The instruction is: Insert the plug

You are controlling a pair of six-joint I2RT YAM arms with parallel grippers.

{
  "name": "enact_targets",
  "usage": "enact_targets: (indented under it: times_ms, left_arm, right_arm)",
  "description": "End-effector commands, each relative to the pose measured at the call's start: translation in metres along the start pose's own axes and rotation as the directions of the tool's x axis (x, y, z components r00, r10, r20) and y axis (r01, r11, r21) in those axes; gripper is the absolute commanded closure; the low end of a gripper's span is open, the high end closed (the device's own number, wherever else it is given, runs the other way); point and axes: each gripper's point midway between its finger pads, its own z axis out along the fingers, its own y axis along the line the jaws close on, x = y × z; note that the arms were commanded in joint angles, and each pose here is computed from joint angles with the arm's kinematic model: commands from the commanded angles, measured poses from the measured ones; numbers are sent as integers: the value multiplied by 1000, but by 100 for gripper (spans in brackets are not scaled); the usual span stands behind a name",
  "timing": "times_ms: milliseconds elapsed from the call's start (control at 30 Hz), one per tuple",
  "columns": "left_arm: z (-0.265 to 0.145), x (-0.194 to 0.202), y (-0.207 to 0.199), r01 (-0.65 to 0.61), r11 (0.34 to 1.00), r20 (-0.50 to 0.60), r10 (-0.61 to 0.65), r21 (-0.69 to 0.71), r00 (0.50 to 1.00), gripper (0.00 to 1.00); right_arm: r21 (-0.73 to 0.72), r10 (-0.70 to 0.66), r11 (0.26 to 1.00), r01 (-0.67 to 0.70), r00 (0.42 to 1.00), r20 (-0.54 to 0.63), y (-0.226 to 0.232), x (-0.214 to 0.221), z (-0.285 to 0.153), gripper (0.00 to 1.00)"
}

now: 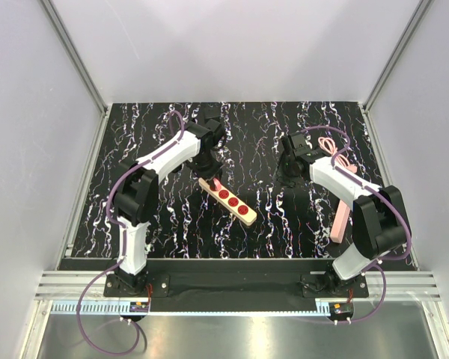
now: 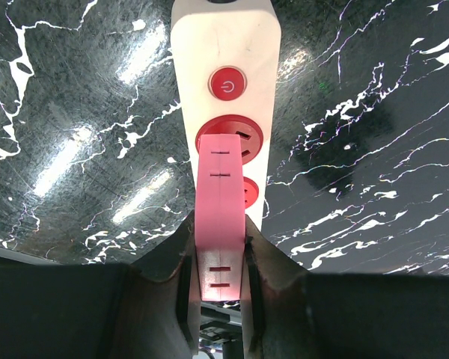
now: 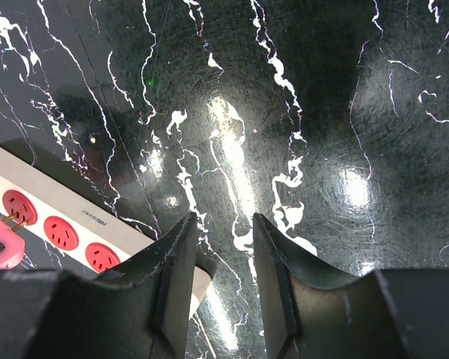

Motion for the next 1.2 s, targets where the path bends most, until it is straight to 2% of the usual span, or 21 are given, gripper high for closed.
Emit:
enact_targets:
  times_ms: [0, 300, 1167]
  left_arm:
    - [13, -11, 8, 0, 999, 64, 3, -44, 998, 100]
    - [19, -19, 23, 38, 995, 119, -26, -93, 993, 100]
    - [0, -42, 2, 55, 997, 230, -39, -60, 972, 100]
  right_arm:
    - [-1, 1, 1000, -1, 999, 53, 0, -10, -9, 57]
    - [4, -2, 1000, 2, 998, 63, -1, -11, -10, 58]
    - [8, -11, 1000, 10, 998, 66, -2, -12, -11, 57]
